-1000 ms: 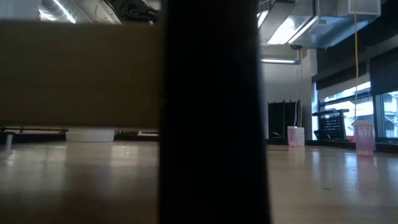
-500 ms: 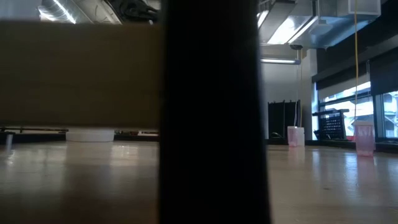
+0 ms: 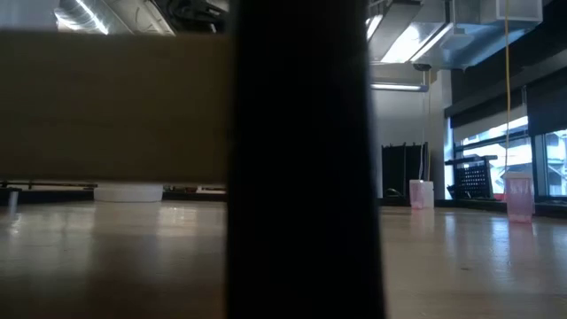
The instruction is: Pick and place medicine bottles onto shelf by color
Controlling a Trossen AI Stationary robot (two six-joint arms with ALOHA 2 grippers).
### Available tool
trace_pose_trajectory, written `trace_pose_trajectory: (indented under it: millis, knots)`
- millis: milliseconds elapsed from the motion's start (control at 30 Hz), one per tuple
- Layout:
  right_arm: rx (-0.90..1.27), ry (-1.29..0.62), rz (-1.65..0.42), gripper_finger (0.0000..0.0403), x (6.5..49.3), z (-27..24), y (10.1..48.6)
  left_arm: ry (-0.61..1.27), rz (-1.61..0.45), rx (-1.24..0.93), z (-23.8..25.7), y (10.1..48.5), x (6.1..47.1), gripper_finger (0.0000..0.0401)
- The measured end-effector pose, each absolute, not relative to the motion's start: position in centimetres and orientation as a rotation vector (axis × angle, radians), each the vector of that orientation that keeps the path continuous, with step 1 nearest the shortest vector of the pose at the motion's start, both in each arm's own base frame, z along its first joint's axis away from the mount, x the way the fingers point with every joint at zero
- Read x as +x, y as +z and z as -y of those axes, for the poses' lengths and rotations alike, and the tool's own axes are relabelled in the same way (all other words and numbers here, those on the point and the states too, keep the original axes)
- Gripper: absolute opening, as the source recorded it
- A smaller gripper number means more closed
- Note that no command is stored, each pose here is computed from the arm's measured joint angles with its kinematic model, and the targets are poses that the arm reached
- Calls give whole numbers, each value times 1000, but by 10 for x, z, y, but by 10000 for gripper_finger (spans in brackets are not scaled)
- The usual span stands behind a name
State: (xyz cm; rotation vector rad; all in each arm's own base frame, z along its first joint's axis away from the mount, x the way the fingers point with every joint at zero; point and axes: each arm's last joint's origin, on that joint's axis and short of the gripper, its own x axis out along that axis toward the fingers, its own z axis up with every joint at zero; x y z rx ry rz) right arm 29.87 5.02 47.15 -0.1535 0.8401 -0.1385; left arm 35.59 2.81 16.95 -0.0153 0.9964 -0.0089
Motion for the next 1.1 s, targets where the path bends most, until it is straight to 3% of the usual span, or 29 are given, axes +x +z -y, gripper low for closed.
trace_pose_trajectory:
  millis: [233,733,1100]
  knots:
    - [-154,-139,-840,239,299,-50,471,67,-968,-91,-26,190,348,91]
    - [-158,-137,-842,239,299,-50,471,281,-863,-252,18,279,277,95]
    - [-158,-137,-842,239,299,-50,471,314,-929,-414,79,295,222,96]
